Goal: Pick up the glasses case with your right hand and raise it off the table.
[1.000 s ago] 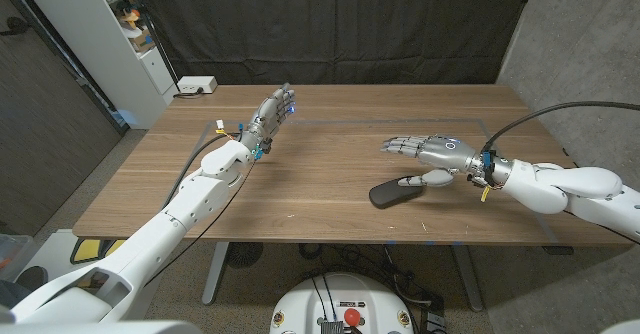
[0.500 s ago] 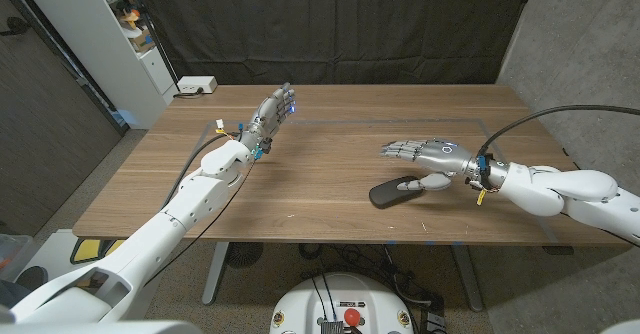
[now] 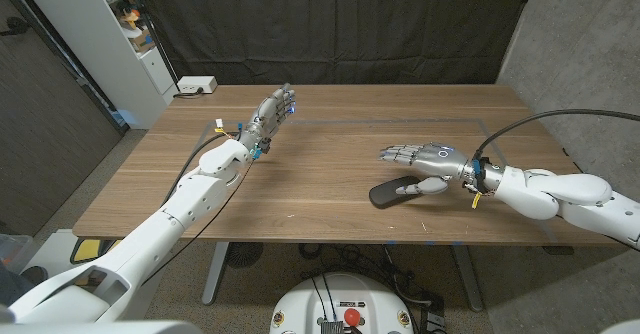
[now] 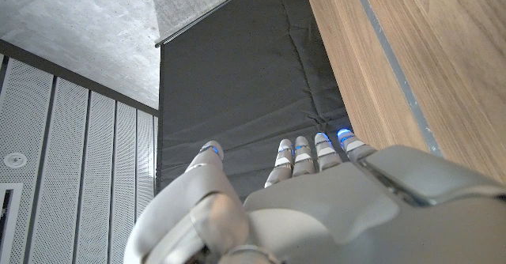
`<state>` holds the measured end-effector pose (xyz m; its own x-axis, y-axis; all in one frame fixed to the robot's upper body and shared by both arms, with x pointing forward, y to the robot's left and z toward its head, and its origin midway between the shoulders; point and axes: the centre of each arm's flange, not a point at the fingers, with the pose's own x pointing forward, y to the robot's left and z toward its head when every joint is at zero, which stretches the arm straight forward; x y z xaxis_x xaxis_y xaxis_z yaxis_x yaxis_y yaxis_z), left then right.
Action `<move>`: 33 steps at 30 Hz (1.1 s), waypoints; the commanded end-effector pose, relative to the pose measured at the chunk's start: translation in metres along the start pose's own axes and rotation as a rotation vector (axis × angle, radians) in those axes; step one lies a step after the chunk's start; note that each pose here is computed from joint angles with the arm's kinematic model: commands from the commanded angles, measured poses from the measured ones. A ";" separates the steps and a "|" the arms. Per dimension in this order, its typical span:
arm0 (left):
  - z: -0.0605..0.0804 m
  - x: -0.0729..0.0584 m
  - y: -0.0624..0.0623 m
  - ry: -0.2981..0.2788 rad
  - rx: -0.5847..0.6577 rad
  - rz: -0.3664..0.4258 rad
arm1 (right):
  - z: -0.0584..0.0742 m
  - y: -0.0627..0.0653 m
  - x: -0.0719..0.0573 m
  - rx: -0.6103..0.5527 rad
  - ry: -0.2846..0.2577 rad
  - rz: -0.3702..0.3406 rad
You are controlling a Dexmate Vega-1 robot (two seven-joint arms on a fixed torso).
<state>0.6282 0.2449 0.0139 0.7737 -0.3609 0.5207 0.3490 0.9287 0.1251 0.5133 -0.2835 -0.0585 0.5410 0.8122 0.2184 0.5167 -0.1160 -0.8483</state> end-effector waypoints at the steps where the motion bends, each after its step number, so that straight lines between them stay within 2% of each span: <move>1: 0.002 0.001 0.005 0.004 0.000 -0.017 | 0.010 0.004 0.005 0.012 0.006 0.014; 5: 0.007 0.004 0.001 -0.009 0.003 -0.023 | 0.009 0.002 0.005 0.014 0.003 0.012; 15: 0.006 0.007 0.001 -0.008 0.008 -0.009 | -0.002 0.004 0.010 0.013 -0.013 0.025; 24: -0.003 0.011 0.001 0.007 0.000 -0.011 | -0.010 0.011 0.013 0.027 -0.007 0.043; 33: -0.003 0.014 0.003 0.001 0.000 -0.006 | -0.013 0.019 0.009 0.036 -0.012 0.085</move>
<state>0.6376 0.2428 0.0185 0.7740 -0.3687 0.5148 0.3541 0.9260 0.1308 0.5305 -0.2803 -0.0623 0.5598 0.8104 0.1728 0.4720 -0.1405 -0.8703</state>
